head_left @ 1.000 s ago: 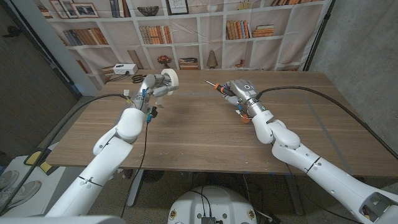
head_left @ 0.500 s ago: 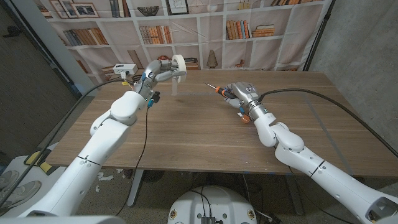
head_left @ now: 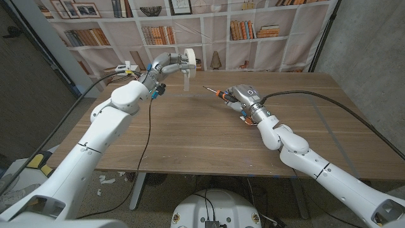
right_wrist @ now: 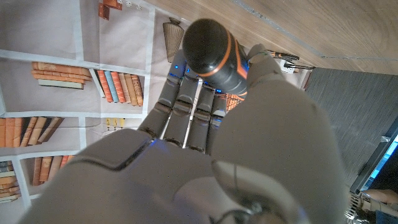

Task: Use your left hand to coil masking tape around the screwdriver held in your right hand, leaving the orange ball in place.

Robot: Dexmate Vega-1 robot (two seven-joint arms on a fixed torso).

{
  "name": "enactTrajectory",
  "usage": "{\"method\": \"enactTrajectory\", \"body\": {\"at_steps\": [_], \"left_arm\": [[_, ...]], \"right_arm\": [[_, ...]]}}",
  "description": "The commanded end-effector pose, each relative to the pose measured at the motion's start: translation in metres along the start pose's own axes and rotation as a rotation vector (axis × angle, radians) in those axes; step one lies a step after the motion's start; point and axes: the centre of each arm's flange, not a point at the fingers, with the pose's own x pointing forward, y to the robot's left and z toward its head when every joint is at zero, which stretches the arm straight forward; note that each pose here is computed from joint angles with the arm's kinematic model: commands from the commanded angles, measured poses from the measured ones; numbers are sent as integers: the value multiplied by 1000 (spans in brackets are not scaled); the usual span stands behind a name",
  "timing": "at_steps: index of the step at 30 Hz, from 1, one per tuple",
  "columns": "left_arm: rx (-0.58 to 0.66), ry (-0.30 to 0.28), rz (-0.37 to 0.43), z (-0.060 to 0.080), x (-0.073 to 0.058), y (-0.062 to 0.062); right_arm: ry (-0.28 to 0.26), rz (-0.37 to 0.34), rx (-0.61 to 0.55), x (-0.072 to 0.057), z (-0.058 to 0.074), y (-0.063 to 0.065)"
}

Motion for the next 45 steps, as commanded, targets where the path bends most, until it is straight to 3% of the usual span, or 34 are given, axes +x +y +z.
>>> {"method": "enactTrajectory", "body": {"at_steps": [1,22,32,45], "left_arm": [[-7,52,-127,14,18,-6],[-40,99,-281,25,35,-8],[-67,107,-360,24,49,-14],[-141,118,-442,20,56,-21]], "right_arm": [[-56,-17,-5,8,7,-1],[-136,-28,0,26,19,-1],[-171,-48,15,31,25,-4],[-171,-54,40,39,21,1]]}}
